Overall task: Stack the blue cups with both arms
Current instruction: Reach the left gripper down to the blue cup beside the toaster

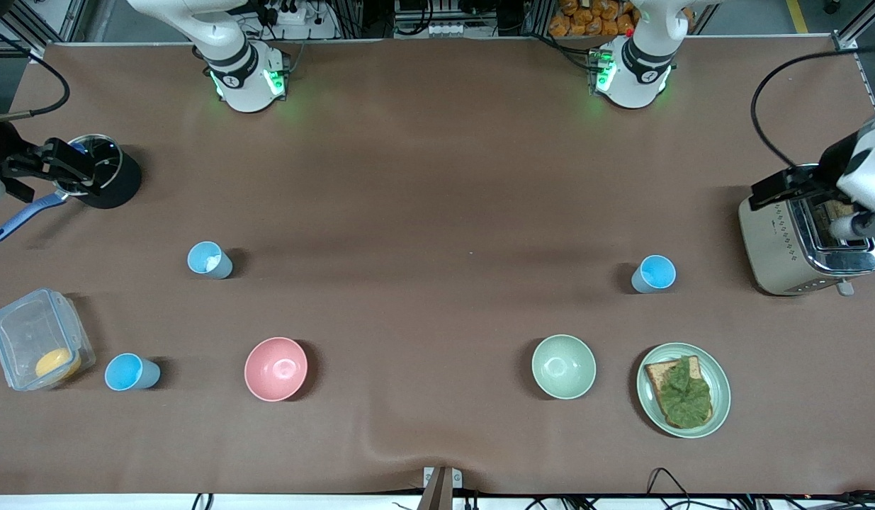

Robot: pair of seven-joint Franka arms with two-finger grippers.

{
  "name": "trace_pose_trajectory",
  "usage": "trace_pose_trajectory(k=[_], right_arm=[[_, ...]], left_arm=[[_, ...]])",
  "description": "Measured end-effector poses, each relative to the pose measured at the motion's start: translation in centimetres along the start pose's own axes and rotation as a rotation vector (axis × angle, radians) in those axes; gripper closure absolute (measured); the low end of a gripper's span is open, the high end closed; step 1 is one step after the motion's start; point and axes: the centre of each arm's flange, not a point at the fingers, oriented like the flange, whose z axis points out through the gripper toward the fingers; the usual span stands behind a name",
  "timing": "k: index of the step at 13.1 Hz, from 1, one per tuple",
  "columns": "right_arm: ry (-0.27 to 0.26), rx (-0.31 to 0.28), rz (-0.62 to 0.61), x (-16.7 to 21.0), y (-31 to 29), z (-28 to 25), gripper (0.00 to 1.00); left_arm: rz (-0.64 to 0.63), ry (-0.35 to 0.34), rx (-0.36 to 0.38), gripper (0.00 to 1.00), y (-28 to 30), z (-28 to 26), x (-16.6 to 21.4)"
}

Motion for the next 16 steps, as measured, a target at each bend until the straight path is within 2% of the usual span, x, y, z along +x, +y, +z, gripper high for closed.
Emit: trace_pose_trajectory(k=[4,8,16], right_arm=[[-0.001,0.000,0.001,0.0,0.0,0.0,0.00],[-0.001,0.000,0.001,0.0,0.1,0.0,0.00],[-0.001,0.000,0.001,0.0,0.1,0.1,0.00]], left_arm=[[0.008,0.007,-0.003,0.00,0.6,4.6,1.7],[0.022,0.043,0.034,0.00,0.5,11.2,2.5],[0.037,0.102,0.013,0.00,0.6,24.1,2.0]])
